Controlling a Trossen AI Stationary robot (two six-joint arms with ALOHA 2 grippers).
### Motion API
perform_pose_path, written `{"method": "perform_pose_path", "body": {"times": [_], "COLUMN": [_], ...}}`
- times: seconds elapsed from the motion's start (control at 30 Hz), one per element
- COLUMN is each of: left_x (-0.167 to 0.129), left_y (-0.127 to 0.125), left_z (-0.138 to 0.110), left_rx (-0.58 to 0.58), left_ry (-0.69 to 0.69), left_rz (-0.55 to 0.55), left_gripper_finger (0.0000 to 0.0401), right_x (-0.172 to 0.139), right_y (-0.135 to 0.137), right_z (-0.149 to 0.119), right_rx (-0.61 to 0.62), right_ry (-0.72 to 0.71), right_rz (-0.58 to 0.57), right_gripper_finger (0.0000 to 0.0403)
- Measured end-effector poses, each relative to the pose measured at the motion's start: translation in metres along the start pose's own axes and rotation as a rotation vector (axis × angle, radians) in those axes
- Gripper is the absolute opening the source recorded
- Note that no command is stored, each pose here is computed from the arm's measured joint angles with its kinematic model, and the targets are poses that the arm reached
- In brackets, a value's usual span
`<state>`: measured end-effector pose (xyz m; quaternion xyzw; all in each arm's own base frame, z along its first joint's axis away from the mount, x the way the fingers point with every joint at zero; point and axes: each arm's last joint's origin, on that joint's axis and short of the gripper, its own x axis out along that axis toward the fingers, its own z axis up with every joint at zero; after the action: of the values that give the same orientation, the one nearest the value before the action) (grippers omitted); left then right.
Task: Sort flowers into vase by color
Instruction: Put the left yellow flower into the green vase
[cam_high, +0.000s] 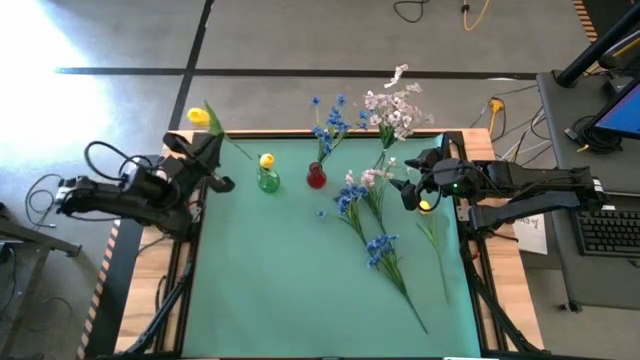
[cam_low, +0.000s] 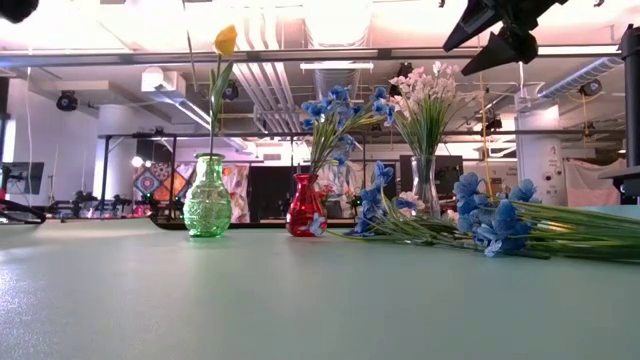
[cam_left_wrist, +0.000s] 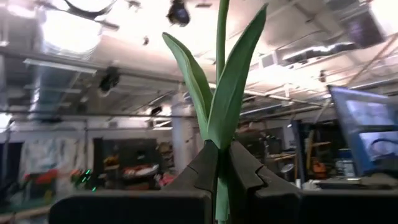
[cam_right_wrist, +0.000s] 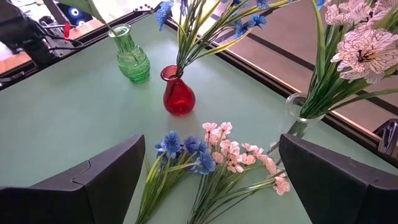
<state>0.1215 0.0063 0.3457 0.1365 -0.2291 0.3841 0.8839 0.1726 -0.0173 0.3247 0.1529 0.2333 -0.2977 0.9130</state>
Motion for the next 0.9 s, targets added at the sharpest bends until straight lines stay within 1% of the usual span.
{"method": "perform_pose_path", "body": {"times": [0.13,0.23,0.4,0.57,0.9], "left_x": [0.002,0.002,0.002,0.0,0.004], "left_y": [0.005,0.007,0.007,0.004,-0.005], "left_z": [-0.021,-0.036,-0.056,-0.071,-0.085], "left_rx": [-0.042,-0.084,-0.114,-0.083,-0.046], "left_ry": [0.036,0.048,0.088,0.132,0.186], "left_rz": [0.067,0.082,0.097,0.09,0.072], "left_gripper_finger": [0.0,0.0,0.0,0.0,0.0], "right_x": [0.0,0.0,0.0,0.0,0.0], "right_y": [0.0,0.0,0.0,0.0,0.0], "right_z": [0.001,0.001,0.001,0.0,0.0], "right_rx": [0.004,0.003,0.004,0.003,0.003], "right_ry": [-0.006,-0.006,-0.005,-0.005,-0.005], "right_rz": [0.003,0.003,0.003,0.003,0.003], "right_gripper_finger": [0.0364,0.0364,0.0364,0.0364,0.0364]}}
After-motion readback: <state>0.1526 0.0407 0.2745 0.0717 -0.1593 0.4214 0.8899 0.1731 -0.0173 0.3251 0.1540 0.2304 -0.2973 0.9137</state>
